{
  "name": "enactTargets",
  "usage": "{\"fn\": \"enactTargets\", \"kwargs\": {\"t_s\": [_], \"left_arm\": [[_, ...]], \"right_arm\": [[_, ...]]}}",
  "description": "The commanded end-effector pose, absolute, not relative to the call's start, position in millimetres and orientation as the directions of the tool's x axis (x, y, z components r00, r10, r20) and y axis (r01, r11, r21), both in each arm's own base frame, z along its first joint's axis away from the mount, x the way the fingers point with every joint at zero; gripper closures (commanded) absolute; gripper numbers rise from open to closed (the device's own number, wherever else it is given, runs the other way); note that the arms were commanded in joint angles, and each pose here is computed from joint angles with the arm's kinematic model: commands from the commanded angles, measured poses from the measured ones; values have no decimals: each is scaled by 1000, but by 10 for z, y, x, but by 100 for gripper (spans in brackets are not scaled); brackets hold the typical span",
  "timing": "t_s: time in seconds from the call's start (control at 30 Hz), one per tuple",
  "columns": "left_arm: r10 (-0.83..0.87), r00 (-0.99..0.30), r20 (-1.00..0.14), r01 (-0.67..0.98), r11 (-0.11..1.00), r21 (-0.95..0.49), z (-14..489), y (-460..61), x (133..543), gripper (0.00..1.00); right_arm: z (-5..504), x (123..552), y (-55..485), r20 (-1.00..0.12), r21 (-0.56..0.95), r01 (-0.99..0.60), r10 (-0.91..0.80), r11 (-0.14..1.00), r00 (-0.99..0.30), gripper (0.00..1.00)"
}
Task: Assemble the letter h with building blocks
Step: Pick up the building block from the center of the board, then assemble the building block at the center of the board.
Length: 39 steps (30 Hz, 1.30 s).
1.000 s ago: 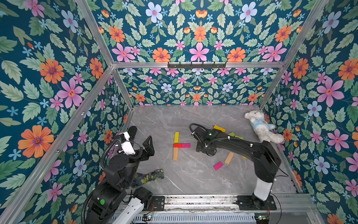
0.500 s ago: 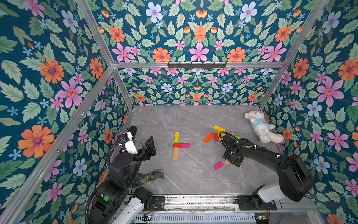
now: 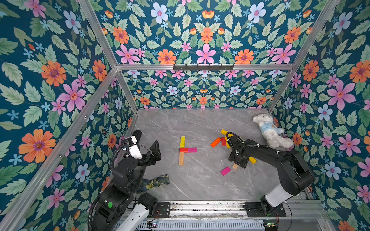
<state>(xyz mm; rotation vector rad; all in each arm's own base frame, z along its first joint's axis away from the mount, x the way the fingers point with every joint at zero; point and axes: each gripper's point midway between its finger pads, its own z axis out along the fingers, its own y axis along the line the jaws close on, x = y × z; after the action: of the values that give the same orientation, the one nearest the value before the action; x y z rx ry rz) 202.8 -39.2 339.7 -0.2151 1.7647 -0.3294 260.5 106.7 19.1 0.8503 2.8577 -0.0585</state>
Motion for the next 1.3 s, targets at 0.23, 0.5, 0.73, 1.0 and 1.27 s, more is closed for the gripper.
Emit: {"fn": "enactTargets", "kwargs": {"t_s": [0.23, 0.5, 0.73, 1.0, 1.27], "left_arm": [[-329, -190, -925, 38, 939, -342, 3460, -389, 2045, 1], [-330, -189, -925, 40, 939, -343, 3468, -393, 2046, 1], [-334, -180, -925, 35, 938, -345, 3477, -368, 2028, 1], [-337, -175, -925, 39, 936, -349, 3522, -365, 2015, 1], [-340, -168, -925, 42, 935, -351, 3547, -353, 1996, 1]], "right_arm": [[133, 2563, 1041, -163, 5, 530, 523, 848, -836, 58], [624, 2721, 1328, -293, -25, 344, 322, 939, -900, 65], [936, 2749, 2580, -292, 37, 52, 61, 998, -954, 65], [567, 2583, 3656, -210, 40, -122, -111, 992, -971, 66], [333, 2559, 3722, -174, 56, -98, -87, 994, -981, 66]]}}
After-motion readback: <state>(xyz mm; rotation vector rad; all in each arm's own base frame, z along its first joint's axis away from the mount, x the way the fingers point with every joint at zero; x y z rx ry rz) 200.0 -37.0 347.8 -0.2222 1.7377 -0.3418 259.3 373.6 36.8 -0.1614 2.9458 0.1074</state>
